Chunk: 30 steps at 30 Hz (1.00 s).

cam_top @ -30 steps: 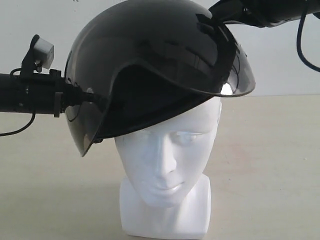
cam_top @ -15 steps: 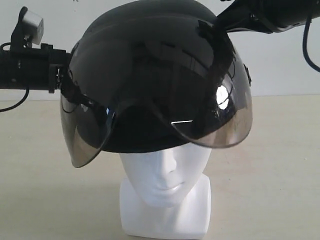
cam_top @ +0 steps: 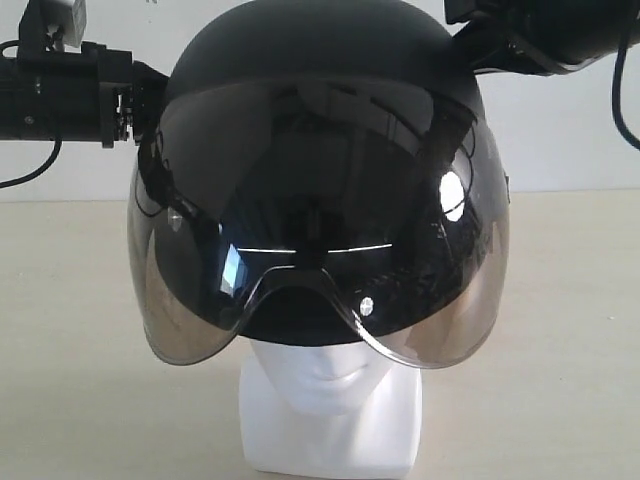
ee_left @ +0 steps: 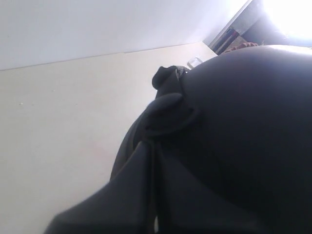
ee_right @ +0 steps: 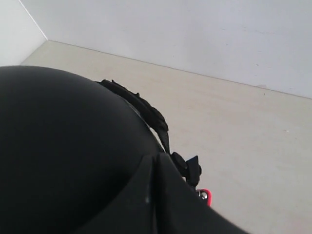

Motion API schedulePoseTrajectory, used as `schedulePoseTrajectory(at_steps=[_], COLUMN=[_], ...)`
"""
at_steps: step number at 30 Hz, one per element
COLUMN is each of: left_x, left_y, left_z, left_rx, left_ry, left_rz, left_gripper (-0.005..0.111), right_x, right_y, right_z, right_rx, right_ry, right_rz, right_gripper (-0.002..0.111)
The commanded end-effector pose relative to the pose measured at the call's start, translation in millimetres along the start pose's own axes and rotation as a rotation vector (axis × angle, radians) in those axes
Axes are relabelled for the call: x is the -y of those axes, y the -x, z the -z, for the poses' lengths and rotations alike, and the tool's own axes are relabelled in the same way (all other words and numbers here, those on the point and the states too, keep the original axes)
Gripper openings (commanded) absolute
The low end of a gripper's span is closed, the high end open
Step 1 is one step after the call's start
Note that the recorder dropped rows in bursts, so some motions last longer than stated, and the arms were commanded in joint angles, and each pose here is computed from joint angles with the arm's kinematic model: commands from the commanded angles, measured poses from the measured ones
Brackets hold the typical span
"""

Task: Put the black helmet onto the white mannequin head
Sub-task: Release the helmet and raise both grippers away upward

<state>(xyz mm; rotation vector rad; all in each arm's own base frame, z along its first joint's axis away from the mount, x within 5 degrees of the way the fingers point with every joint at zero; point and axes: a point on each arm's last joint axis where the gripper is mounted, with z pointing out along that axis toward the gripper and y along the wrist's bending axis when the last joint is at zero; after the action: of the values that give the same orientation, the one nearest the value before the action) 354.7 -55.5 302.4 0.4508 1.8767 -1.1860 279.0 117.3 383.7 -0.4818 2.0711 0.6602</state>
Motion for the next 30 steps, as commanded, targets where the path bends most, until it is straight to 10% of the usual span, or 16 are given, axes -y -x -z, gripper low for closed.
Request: schedulePoseTrajectory(at_steps=[1, 30], left_x=[21.3, 14.0], left_y=[0.8, 12.2], left_z=[-4.3, 10.4], left_rx=[-0.028, -0.087], left_ry=[-0.131, -0.059], left_rz=[-0.013, -0.030], left_gripper=[0.004, 0.004], right_x=[-6.4, -12.8], right_y=[-5.5, -0.6], right_z=[-0.6, 28.1], right_rx=[-0.050, -0.008], right_ry=[0.054, -0.023], right_rz=[-0.020, 0.007], right_gripper=[0.000, 0.000])
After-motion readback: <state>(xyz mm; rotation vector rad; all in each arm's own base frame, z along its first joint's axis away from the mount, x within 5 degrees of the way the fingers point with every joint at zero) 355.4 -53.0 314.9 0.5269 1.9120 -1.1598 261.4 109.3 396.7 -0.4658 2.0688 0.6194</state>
